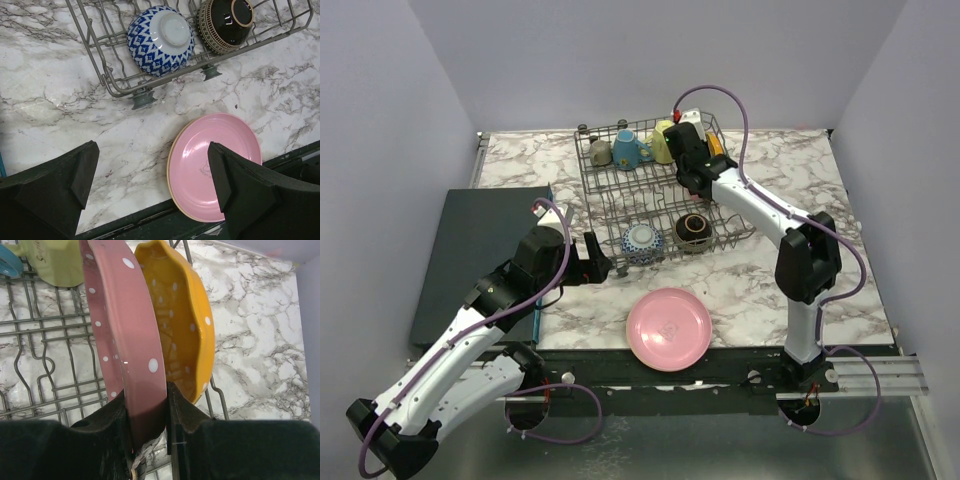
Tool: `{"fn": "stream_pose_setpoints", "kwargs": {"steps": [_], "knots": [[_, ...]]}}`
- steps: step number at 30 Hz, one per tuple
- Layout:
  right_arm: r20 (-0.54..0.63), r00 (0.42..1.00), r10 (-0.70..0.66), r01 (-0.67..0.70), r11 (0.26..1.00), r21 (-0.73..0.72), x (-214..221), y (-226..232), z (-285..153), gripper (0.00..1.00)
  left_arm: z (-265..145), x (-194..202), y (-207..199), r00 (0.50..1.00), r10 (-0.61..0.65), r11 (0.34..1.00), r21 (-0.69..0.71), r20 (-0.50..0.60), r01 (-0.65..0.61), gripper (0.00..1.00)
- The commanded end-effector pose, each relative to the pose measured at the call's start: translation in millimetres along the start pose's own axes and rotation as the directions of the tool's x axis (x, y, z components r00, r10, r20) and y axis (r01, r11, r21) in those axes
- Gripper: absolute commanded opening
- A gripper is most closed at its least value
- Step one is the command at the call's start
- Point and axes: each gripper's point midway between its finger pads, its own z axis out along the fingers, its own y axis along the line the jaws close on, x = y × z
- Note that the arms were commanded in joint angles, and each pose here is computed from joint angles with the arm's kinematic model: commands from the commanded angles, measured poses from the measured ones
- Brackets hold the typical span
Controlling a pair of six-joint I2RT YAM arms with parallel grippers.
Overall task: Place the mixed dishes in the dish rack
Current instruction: Insert the plate into the dish rack.
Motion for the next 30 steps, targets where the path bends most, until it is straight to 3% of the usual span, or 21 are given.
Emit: {"fn": "stream_pose_setpoints", "kwargs": {"steps": [1, 27, 30], "knots": [[0.104, 0.987, 0.126, -0.127, 0.992, 0.007, -39, -2, -1, 0.0, 2, -3, 2, 1.0, 0.012, 1.0, 0.001, 0.011, -0.012, 0.99], [0.011, 0.995, 0.101, -0.101, 0.995, 0.001, 0, 22, 25, 0.01, 6, -4, 6, 1.0, -0.001, 1.0, -0.001, 0.003, 0.001, 0.99], [0.01, 0.995, 0.103, -0.103, 0.995, 0.004, 0, 21, 25, 0.07, 6, -5, 6, 1.0, -0.004, 1.0, 0.0, 0.0, 0.004, 0.99]]}}
